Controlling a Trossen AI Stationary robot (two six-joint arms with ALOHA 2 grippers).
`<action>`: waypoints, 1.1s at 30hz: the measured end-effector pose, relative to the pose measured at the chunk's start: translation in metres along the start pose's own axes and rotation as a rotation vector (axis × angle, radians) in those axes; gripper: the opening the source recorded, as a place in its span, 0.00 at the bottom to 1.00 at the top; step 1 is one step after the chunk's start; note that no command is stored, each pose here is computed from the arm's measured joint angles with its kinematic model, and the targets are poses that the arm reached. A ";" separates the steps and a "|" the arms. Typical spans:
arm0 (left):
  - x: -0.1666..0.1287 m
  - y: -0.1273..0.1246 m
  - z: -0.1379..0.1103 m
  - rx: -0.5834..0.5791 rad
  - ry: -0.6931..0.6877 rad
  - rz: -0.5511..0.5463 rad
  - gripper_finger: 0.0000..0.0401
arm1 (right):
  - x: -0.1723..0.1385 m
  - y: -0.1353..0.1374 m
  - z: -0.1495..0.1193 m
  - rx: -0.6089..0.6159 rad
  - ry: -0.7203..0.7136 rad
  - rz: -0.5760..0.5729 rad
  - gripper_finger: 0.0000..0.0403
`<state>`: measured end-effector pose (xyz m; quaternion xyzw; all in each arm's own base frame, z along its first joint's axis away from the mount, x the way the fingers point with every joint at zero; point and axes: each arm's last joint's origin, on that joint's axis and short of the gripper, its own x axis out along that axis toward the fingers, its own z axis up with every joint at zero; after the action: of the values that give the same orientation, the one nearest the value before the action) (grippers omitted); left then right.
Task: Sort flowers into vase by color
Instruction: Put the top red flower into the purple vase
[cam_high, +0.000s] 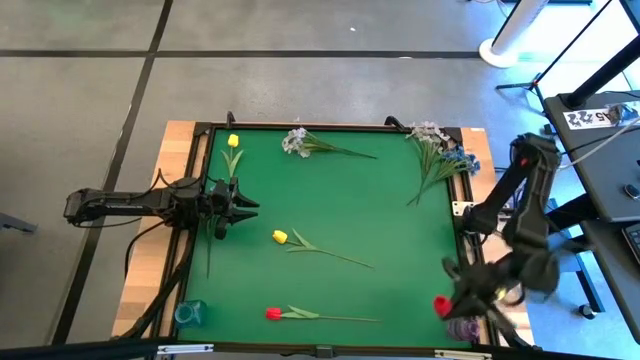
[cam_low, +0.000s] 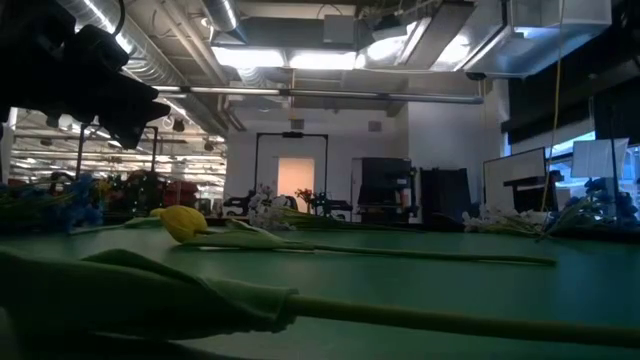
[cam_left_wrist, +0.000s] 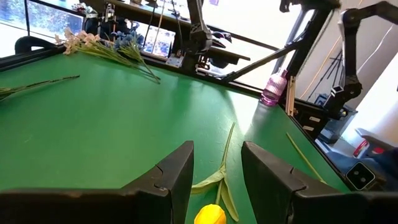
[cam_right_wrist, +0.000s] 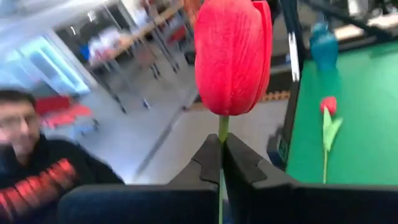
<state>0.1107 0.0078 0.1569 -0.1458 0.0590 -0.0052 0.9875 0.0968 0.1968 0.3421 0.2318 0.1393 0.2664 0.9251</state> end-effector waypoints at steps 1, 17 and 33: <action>0.000 0.000 0.000 0.000 0.000 -0.001 0.33 | -0.008 0.000 0.006 0.016 -0.019 0.019 0.01; 0.000 0.000 0.000 0.000 0.000 -0.001 0.33 | -0.065 0.004 0.021 -0.078 0.019 0.244 0.01; 0.000 0.000 0.000 0.000 0.000 0.000 0.33 | -0.077 0.003 0.028 -0.123 -0.033 0.264 0.01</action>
<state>0.1107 0.0078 0.1570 -0.1458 0.0588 -0.0053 0.9876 0.0430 0.1461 0.3779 0.1955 0.0761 0.3899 0.8967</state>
